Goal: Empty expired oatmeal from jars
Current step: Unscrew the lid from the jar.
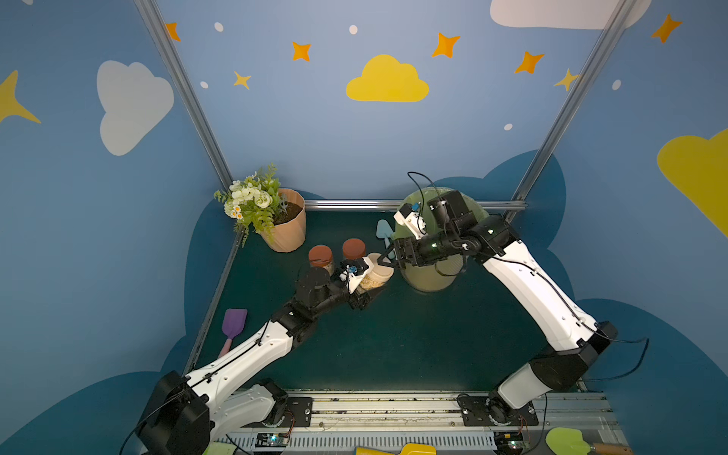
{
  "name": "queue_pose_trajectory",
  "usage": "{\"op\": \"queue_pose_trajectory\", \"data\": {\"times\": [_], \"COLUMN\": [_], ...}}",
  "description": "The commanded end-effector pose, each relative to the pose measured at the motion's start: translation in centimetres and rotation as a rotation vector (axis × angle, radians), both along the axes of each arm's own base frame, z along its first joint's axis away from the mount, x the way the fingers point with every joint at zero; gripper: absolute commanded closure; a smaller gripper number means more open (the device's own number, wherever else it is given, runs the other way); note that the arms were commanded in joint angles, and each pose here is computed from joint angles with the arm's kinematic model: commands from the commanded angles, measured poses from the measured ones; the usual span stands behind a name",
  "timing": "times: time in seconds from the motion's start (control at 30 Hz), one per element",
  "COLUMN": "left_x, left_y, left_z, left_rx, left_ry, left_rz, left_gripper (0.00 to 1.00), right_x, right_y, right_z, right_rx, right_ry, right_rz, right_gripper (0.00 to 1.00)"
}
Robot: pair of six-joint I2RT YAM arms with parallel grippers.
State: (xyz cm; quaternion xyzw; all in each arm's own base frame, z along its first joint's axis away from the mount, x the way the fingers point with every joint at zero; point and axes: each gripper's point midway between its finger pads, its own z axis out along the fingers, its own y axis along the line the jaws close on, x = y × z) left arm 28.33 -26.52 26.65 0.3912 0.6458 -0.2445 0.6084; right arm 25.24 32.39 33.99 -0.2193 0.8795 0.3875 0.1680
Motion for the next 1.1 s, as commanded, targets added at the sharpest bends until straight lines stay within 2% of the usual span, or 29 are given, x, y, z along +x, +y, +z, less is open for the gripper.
{"op": "queue_pose_trajectory", "data": {"times": [0.0,0.27,0.77,1.07], "left_x": [0.2,0.1,0.3,0.2], "left_y": [-0.1,-0.1,-0.4,-0.5], "left_z": [3.2,3.2,3.0,3.2], "left_rx": [-0.052,-0.041,-0.032,-0.035], "left_ry": [-0.101,-0.108,-0.099,-0.102], "left_rz": [0.002,-0.003,-0.008,-0.017], "left_gripper": [0.94,0.94,0.94,0.94], "right_x": [0.5,1.0,0.4,-0.3], "right_y": [-0.5,0.2,1.7,2.2], "right_z": [-0.7,-2.5,-2.0,-3.3], "right_rx": [-0.069,-0.153,-0.113,-0.153], "right_ry": [0.097,0.135,0.137,0.16], "right_rz": [-0.11,-0.083,-0.006,0.039], "right_gripper": [0.03,0.03,0.03,0.03]}}
